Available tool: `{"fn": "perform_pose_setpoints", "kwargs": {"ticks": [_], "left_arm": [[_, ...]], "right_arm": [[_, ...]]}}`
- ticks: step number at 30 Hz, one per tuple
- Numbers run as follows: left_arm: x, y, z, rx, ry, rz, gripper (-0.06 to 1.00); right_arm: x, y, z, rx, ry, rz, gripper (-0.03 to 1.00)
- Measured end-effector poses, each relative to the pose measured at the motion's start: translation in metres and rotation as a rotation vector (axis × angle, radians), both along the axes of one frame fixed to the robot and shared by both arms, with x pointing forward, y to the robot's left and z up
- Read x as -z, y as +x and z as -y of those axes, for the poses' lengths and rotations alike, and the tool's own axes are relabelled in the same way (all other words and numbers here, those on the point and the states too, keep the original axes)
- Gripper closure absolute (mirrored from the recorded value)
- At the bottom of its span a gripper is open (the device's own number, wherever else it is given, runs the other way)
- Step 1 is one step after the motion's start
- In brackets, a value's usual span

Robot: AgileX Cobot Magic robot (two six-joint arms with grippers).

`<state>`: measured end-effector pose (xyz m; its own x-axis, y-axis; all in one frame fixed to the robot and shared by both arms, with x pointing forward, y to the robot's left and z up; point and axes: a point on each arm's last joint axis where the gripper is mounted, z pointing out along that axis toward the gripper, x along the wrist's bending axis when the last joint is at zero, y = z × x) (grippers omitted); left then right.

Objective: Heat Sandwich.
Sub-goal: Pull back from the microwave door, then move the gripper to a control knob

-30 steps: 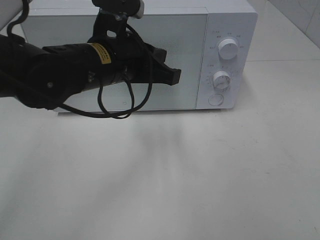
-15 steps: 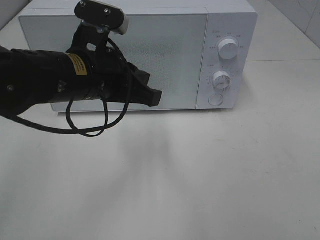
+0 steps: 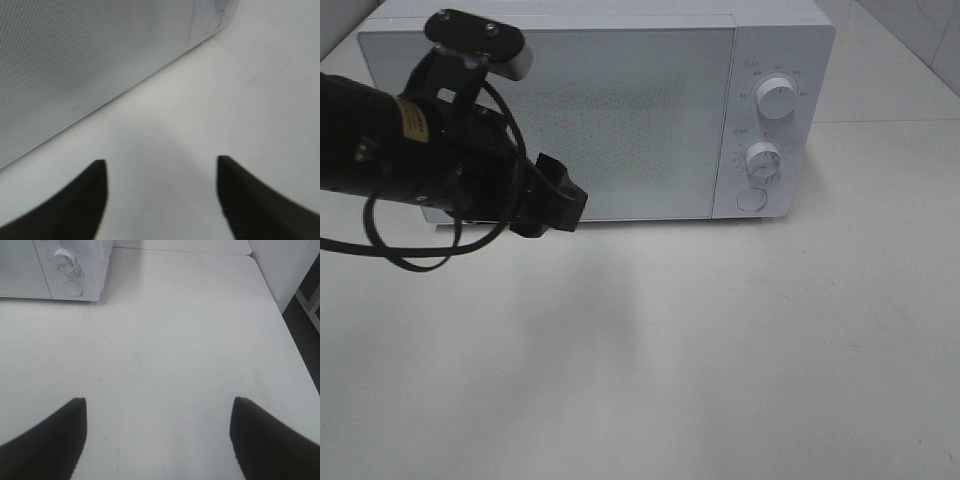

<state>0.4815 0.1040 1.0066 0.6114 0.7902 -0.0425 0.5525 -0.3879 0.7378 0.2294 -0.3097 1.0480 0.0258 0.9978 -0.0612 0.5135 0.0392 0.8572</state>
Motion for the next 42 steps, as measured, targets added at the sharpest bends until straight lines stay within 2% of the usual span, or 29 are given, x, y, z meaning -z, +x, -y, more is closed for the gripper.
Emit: {"fn": "perform_pose_setpoints", "kwargs": {"ticks": [2,3,4,5,7,8,10,12,13,16,18,19,22,28,31,36,42], "left_arm": [[-0.003,-0.001,-0.010,-0.016,0.032,-0.031,0.08],[-0.004,-0.002,-0.015,-0.022,0.053,-0.050,0.04],[-0.004,-0.002,-0.015,-0.022,0.053,-0.050,0.04],[-0.005,-0.003,-0.026,-0.040,0.089,-0.085,-0.02],[-0.008,-0.003,-0.038,-0.061,0.125,-0.110,-0.03],[-0.011,-0.005,-0.048,-0.076,0.166,-0.137,-0.04],[-0.011,-0.005,-0.053,-0.084,0.188,-0.155,-0.04],[-0.010,-0.007,-0.065,-0.111,0.231,-0.207,-0.04],[-0.009,-0.009,-0.076,-0.146,0.261,-0.267,-0.04],[-0.008,-0.008,-0.088,-0.197,0.272,-0.315,-0.04],[-0.012,-0.008,-0.105,-0.288,0.260,-0.361,-0.04],[-0.012,-0.008,-0.105,-0.288,0.260,-0.361,-0.04],[-0.022,-0.010,-0.128,-0.404,0.222,-0.374,-0.04],[-0.037,-0.017,-0.152,-0.509,0.182,-0.356,-0.04],[-0.048,-0.023,-0.172,-0.599,0.155,-0.335,-0.04],[-0.059,-0.035,-0.186,-0.662,0.149,-0.325,-0.04],[-0.072,-0.059,-0.189,-0.669,0.151,-0.329,-0.04]], "right_arm": [[0.000,0.000,0.000,0.000,0.000,0.000,0.20],[0.000,0.000,0.000,0.000,0.000,0.000,0.20],[0.000,0.000,0.000,0.000,0.000,0.000,0.20],[0.000,0.000,0.000,0.000,0.000,0.000,0.20],[0.000,0.000,0.000,0.000,0.000,0.000,0.20],[0.000,0.000,0.000,0.000,0.000,0.000,0.20],[0.000,0.000,0.000,0.000,0.000,0.000,0.20],[0.000,0.000,0.000,0.000,0.000,0.000,0.20],[0.000,0.000,0.000,0.000,0.000,0.000,0.20],[0.000,0.000,0.000,0.000,0.000,0.000,0.20],[0.000,0.000,0.000,0.000,0.000,0.000,0.20],[0.000,0.000,0.000,0.000,0.000,0.000,0.20],[0.000,0.000,0.000,0.000,0.000,0.000,0.20],[0.000,0.000,0.000,0.001,0.001,0.000,0.20],[0.000,0.000,0.000,0.001,0.001,0.000,0.21],[0.000,0.000,0.000,0.001,0.001,0.000,0.21],[0.000,0.000,0.000,0.001,0.001,0.000,0.21]]}}
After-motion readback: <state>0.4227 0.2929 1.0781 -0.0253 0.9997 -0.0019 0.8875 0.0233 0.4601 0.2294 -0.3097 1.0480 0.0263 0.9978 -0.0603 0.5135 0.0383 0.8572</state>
